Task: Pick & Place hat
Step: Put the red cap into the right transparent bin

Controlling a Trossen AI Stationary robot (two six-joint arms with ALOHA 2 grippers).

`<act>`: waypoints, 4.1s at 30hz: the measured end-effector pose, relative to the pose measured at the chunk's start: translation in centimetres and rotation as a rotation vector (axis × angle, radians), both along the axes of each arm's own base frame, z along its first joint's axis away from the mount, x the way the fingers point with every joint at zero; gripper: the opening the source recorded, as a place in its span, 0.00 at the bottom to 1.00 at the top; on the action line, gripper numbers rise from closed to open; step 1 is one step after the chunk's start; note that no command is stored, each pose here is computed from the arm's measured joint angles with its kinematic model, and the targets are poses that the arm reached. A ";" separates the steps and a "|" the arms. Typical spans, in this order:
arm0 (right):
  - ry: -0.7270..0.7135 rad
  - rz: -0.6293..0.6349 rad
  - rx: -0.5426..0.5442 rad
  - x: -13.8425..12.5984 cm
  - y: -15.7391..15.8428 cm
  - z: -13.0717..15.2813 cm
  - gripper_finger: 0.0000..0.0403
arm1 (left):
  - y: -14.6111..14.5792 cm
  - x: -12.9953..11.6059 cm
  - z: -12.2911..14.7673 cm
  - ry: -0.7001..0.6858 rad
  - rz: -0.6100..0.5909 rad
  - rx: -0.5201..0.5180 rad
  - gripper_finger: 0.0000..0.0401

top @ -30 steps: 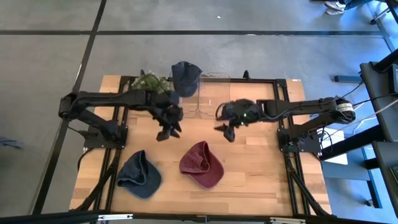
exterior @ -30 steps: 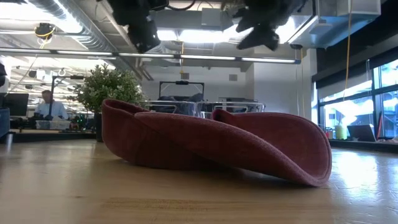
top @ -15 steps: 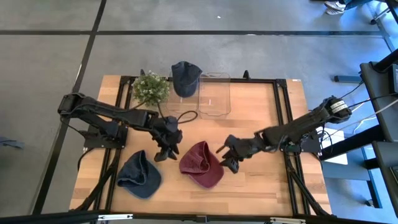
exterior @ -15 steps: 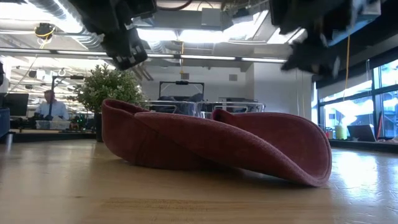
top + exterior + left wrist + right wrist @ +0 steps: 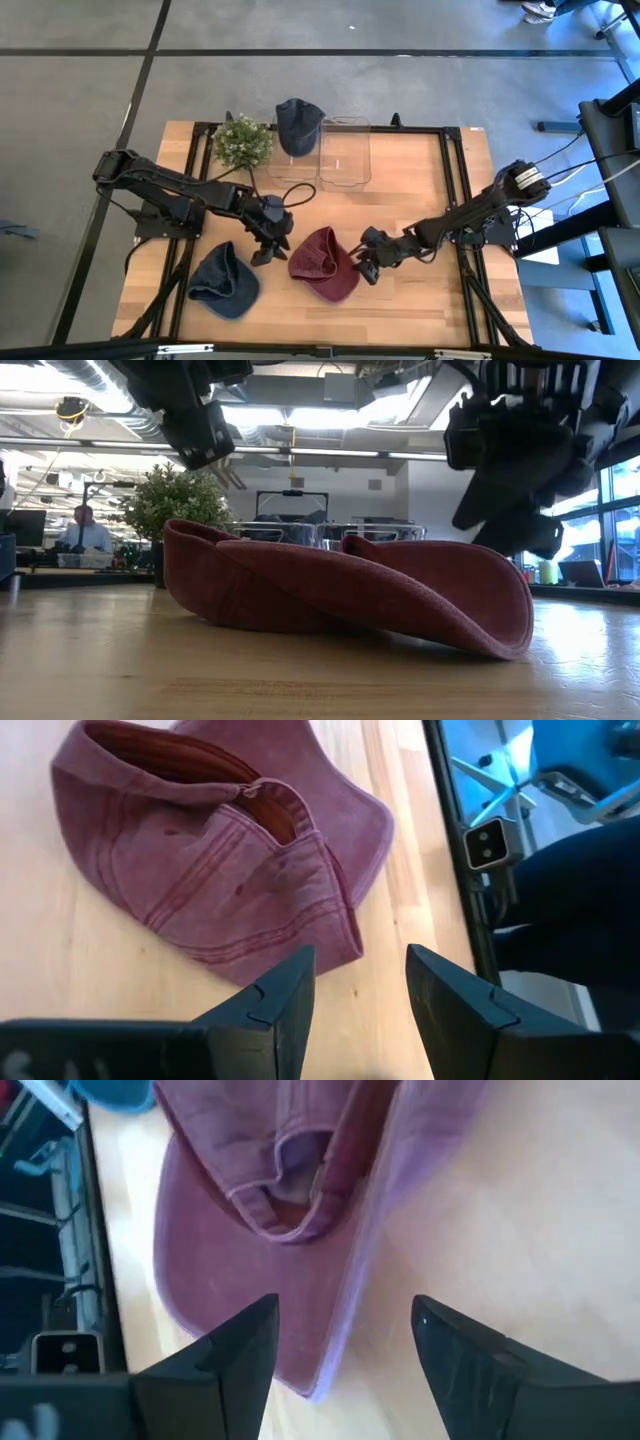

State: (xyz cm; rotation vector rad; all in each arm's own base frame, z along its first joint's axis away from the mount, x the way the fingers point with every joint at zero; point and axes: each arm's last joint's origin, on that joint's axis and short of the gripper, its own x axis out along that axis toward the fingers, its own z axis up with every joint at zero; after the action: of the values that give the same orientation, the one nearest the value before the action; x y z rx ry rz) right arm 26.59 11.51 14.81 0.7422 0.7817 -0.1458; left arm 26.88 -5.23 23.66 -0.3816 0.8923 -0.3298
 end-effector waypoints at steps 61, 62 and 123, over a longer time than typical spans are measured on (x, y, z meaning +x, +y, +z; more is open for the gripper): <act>-0.742 0.332 0.603 -1.9 -3.3 14.9 0.05 | -1.2 -2.9 16.4 -1.159 -0.224 0.995 0.38; -0.740 0.330 0.603 -1.9 -3.3 14.9 0.05 | -1.2 -2.8 16.4 -1.156 -0.224 0.983 0.38; -0.758 0.238 0.508 -1.3 -5.0 14.6 0.05 | -1.4 -2.6 16.3 -1.151 -0.202 0.780 0.20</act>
State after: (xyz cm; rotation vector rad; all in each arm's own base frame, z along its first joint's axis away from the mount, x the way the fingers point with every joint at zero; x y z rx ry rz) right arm 25.27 6.51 29.36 1.0783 0.1622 0.5460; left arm 24.27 -6.67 39.94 0.6044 -0.1262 -0.2957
